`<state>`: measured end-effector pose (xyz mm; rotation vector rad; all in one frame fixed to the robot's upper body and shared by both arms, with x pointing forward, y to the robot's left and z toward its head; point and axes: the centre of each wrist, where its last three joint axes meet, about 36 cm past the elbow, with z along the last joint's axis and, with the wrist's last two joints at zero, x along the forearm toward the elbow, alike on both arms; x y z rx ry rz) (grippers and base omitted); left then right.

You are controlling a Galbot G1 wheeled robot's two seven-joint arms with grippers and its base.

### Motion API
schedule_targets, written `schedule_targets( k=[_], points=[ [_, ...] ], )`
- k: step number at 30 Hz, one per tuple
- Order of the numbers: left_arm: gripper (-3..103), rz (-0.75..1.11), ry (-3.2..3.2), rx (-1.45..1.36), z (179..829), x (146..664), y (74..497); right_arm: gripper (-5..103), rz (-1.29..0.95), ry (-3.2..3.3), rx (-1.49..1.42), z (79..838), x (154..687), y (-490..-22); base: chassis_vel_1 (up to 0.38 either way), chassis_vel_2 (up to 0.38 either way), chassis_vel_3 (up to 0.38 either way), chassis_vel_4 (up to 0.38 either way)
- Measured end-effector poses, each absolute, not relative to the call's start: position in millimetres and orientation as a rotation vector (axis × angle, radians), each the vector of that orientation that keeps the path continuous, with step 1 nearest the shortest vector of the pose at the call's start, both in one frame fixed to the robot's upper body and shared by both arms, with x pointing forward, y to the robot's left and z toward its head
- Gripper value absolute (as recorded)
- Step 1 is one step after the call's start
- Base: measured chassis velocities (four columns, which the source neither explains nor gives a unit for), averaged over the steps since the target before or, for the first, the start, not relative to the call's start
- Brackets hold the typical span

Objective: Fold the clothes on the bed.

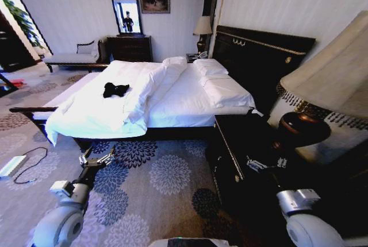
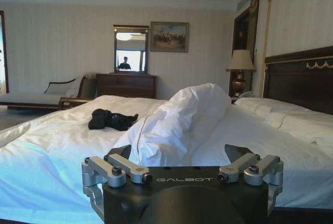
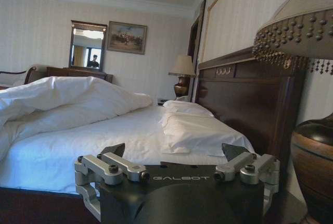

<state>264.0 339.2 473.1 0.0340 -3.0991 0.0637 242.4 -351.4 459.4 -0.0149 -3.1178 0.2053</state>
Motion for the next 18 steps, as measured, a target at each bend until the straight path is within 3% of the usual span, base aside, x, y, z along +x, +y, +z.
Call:
schedule_targets(
  k=[18],
  points=[
    [100,0.058,-3.087,0.024,468.1,264.0,331.4,100,0.201,-3.118,-0.050,454.1,242.2,-354.8,-0.108,0.111,0.107,-0.103]
  ],
)
